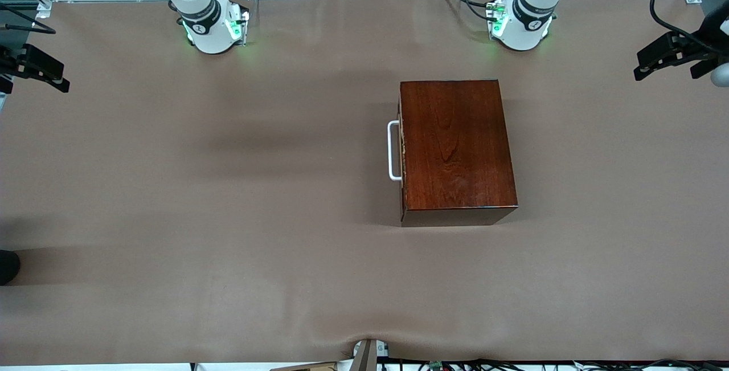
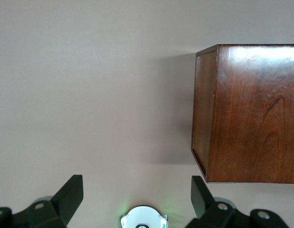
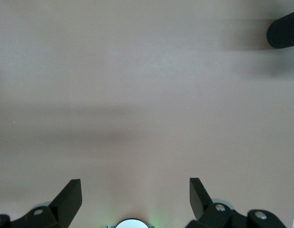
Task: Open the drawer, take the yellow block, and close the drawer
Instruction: 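Move the left gripper over the box toward the white drawer handle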
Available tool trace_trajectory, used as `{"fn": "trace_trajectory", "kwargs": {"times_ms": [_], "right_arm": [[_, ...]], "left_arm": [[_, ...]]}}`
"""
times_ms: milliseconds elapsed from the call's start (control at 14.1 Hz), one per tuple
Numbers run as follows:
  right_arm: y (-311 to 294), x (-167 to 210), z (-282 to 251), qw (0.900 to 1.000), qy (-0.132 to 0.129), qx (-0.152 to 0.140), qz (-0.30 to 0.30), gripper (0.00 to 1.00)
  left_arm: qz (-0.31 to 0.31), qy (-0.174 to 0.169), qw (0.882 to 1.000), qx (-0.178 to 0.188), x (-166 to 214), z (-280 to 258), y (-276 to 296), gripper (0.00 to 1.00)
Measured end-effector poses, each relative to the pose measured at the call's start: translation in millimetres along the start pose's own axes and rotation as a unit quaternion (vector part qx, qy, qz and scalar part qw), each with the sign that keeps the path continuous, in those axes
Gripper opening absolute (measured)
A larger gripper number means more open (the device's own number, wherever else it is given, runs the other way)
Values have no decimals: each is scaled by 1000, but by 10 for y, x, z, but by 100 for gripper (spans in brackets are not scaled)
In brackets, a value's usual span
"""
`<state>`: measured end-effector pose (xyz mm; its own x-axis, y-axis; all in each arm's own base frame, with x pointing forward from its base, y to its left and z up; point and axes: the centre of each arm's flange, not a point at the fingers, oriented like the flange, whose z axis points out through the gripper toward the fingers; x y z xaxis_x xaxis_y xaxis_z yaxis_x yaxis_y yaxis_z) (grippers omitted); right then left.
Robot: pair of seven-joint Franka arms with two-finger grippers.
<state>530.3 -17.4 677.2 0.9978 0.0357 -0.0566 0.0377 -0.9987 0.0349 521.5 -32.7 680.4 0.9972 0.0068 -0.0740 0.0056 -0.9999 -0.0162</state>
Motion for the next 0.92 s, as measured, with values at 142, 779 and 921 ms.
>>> {"fn": "trace_trajectory", "kwargs": {"times_ms": [142,779,921], "right_arm": [[19,-2,1,1000,0,0,2,100],[54,-5,4,1000,-1,1,5,100],[54,-5,5,1000,-1,1,5,100]], "left_arm": [[0,0,1000,0,0,0,0,100],[7,-26,1000,5,154,269,418,100],[1,-35,999,9,205,389,739,100]]}}
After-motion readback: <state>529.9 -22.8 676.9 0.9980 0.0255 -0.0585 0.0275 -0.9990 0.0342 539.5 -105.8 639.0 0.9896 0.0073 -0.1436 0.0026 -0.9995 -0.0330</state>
